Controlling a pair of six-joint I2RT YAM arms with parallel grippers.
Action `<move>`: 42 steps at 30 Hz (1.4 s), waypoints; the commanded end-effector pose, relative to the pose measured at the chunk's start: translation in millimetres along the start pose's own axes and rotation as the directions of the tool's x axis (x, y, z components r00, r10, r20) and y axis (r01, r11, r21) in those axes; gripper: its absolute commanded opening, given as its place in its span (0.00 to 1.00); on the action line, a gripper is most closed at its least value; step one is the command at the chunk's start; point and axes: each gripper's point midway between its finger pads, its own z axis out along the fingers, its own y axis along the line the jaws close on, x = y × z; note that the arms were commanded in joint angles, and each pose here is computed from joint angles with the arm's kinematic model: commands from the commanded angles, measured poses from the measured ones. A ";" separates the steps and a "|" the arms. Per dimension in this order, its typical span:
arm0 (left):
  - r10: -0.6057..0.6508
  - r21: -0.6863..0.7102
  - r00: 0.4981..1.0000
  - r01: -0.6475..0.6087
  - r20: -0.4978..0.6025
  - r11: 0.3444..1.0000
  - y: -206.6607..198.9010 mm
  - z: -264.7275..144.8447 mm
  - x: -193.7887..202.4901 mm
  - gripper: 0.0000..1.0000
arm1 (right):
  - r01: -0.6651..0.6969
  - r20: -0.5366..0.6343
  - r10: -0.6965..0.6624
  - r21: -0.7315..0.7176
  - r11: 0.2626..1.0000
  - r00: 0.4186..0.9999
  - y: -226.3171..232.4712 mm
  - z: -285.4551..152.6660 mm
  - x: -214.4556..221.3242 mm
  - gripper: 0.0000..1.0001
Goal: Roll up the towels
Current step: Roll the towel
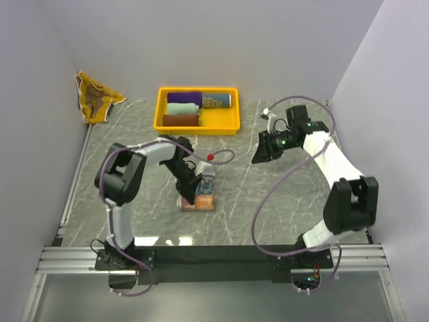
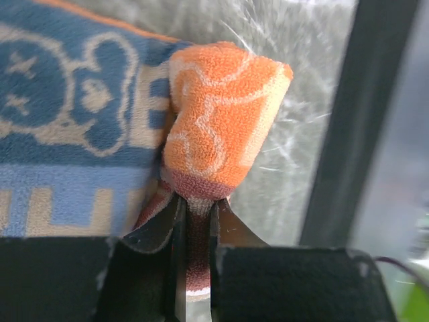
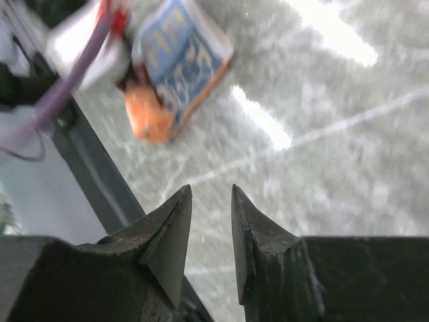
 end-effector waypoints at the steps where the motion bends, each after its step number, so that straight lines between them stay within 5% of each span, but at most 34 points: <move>1: -0.142 0.067 0.984 0.149 -0.106 0.986 19.1 10.6 31.0 0.01 | 0.104 -0.019 -0.103 0.075 0.992 0.995 -2.2 -3.8 24.2 0.37; 9: -0.208 0.081 0.968 0.221 -0.143 0.972 55.8 14.8 26.3 0.03 | 0.362 -0.097 -0.354 0.078 0.929 0.930 49.1 17.9 67.6 0.35; 12: -0.225 0.089 0.963 0.239 -0.150 0.967 62.2 18.3 24.3 0.03 | 0.471 -0.132 -0.456 0.112 0.875 0.880 58.1 39.4 65.4 0.42; 16: -0.248 0.074 0.955 0.263 -0.161 0.962 70.8 21.6 24.0 0.09 | 0.634 -0.177 -0.613 0.106 0.766 0.770 86.8 78.1 56.7 0.66; 24: -0.286 0.077 0.944 0.302 -0.166 0.950 76.4 29.1 26.6 0.13 | 0.847 -0.236 -0.818 0.048 0.530 0.525 121.8 155.5 51.2 0.68; 30: -0.295 0.081 0.940 0.312 -0.170 0.947 78.5 31.1 27.5 0.16 | 0.884 -0.275 -0.856 -0.042 0.466 0.438 126.5 191.8 79.4 0.68; 36: -0.291 0.080 0.942 0.307 -0.165 0.948 78.9 28.6 27.1 0.20 | 0.878 -0.360 -0.833 -0.069 0.473 0.420 94.7 217.6 106.9 0.60; 42: -0.282 0.095 0.952 0.293 -0.117 0.951 72.4 20.7 22.1 0.25 | 0.832 -0.426 -0.797 -0.159 0.532 0.428 79.8 216.6 139.6 0.28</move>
